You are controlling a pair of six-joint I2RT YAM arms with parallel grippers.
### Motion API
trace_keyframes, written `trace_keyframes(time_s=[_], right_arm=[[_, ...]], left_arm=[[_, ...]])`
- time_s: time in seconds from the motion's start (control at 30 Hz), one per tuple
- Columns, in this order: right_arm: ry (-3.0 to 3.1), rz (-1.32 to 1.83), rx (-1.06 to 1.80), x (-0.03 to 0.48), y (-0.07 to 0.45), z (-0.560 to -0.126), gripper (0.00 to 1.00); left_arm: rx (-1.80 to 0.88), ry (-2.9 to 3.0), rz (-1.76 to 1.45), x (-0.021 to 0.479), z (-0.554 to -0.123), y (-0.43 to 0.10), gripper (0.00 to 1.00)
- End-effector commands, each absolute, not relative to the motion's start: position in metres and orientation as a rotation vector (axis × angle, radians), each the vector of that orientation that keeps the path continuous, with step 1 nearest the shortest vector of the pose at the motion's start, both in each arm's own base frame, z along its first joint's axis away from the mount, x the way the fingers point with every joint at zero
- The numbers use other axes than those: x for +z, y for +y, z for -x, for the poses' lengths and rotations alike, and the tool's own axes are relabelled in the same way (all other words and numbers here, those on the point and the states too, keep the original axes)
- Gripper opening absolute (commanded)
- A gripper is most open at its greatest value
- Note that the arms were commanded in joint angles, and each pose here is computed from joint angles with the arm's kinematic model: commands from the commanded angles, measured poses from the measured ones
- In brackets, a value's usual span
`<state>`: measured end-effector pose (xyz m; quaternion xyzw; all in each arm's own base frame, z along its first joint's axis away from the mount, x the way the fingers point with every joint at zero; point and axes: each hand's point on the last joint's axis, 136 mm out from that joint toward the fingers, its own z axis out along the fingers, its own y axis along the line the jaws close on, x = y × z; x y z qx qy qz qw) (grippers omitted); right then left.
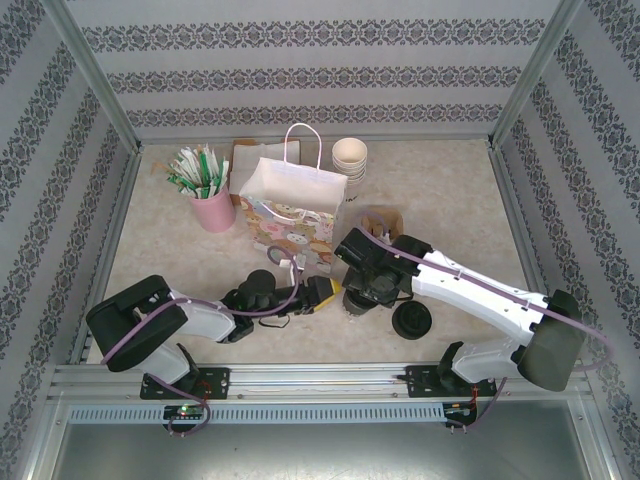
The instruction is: Pack the takeout coffee
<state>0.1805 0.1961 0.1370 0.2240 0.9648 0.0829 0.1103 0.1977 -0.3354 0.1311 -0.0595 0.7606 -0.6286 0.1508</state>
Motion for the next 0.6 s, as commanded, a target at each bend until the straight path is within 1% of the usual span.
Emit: trace_keyframes(time_s=[0.0, 0.2, 0.37, 0.57], right_arm=[[2.801, -0.759, 0.28, 0.14, 0.196, -0.184, 0.64], [2.821, -0.783, 0.264, 0.135, 0.198, -0.184, 0.64], [2.86, -0.781, 0.191, 0.13, 0.199, -0.182, 0.64], [2.877, -0.779, 0.173, 0.127, 0.203, -0.182, 0.63]], left_arm=[[-1.813, 2.182, 0.124, 0.129, -0.191, -0.341, 0.6], [-1.865, 2.134, 0.141, 0.135, -0.192, -0.345, 0.6], [-1.875, 2.142, 0.1, 0.135, -0.187, -0.356, 0.61], [-1.849, 2.152, 0.133, 0.127, -0.188, -0.351, 0.61]])
